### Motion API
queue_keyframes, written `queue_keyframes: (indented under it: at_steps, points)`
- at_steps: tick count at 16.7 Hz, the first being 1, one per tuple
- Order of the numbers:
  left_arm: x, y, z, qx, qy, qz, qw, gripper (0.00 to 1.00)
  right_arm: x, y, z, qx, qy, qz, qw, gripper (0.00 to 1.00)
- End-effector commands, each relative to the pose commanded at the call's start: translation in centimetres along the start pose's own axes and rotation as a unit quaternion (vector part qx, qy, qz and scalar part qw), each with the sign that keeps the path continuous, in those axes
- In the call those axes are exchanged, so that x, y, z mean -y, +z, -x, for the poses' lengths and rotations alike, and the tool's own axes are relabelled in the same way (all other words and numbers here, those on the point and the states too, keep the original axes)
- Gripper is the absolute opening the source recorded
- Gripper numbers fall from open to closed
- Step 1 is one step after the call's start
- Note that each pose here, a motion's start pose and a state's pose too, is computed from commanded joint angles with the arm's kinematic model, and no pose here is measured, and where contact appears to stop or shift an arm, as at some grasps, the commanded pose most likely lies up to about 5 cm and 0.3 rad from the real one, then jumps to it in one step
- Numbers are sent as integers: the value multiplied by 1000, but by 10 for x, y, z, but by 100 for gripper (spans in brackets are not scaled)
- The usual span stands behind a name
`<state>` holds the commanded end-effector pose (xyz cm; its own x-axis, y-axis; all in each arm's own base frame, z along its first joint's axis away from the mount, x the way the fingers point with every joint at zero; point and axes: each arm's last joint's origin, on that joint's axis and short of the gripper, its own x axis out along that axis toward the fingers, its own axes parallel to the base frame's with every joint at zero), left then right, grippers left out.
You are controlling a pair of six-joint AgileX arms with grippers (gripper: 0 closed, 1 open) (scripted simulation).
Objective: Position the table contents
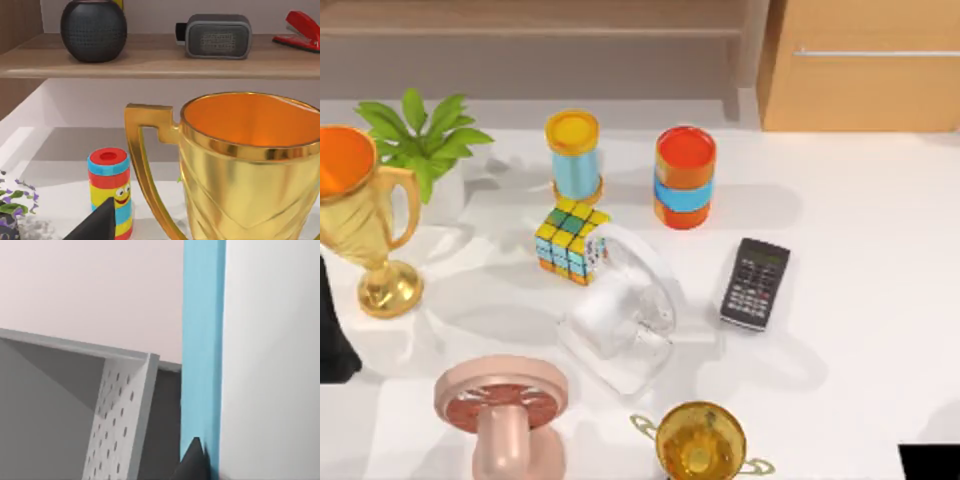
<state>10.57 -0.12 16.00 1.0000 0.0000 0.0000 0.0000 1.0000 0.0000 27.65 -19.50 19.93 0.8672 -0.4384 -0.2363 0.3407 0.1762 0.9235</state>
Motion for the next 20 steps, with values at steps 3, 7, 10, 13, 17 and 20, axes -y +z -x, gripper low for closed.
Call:
queue_keyframes:
  at_steps: [3, 7, 10, 13, 17, 20]
  points:
    - [0, 0, 0, 0, 0, 0, 1000, 100, 14, -12, -21, -79, 3, -51, 996, 0]
    - [0, 0, 0, 0, 0, 0, 1000, 100, 15, -40, -48, -178, 21, -87, 980, 0]
    - [0, 0, 0, 0, 0, 0, 1000, 100, 18, -53, -58, -213, 21, -97, 972, 0]
    - [0, 0, 0, 0, 0, 0, 1000, 100, 18, -53, -58, -213, 21, -97, 972, 0]
    - [0, 0, 0, 0, 0, 0, 1000, 100, 19, -52, -58, -212, 20, -98, 972, 0]
    - [0, 0, 0, 0, 0, 0, 1000, 100, 12, -57, -67, -213, 28, -94, 972, 0]
